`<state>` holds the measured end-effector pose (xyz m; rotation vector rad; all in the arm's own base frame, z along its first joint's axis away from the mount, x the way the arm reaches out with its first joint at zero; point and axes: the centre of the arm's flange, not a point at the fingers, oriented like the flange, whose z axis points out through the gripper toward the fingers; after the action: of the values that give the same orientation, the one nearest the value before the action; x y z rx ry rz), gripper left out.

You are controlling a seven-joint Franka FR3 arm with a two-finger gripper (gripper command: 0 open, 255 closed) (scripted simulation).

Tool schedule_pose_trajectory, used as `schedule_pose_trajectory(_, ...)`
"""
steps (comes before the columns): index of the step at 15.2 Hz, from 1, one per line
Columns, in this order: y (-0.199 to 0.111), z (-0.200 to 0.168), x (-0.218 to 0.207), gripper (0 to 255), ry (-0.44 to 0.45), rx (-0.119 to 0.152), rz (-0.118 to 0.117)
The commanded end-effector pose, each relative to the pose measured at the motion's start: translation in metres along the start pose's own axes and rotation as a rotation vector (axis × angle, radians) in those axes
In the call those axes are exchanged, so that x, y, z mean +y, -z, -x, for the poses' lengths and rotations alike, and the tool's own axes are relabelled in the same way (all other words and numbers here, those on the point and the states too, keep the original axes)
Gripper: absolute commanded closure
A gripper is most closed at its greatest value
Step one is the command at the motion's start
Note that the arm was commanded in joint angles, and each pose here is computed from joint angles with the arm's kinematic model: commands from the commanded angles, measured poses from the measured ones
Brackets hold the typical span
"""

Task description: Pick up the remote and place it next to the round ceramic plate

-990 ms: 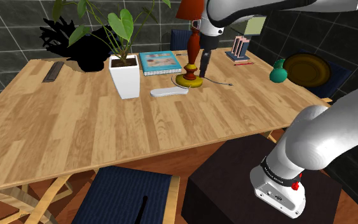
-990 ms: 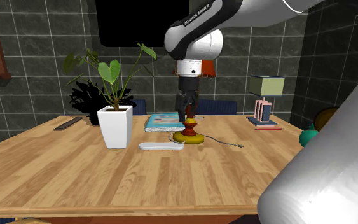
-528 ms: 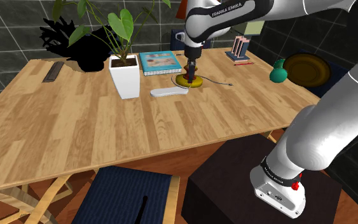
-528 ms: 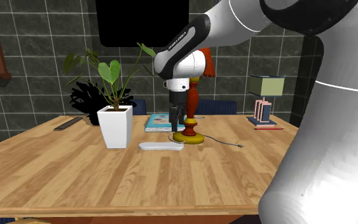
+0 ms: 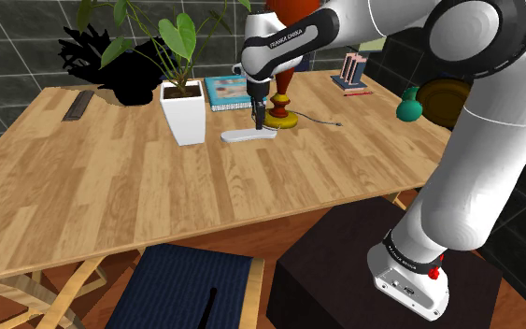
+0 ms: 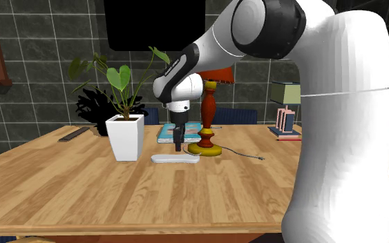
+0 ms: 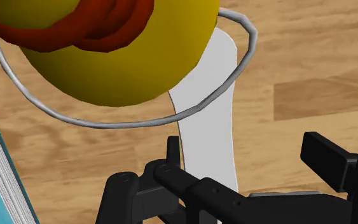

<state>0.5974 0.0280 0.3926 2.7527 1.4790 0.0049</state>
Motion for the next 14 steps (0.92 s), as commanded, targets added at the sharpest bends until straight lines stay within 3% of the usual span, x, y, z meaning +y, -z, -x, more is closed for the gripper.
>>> schedule_pose_trajectory(1, -0.018, -0.020, 0.011, 0, 0.057, -0.003, 0.003)
schedule_pose_trajectory(9, -0.059, -0.024, 0.014, 0, 0.071, -0.004, 0.003)
schedule_pose_trajectory(14, -0.062, -0.024, 0.014, 0, 0.071, -0.004, 0.003)
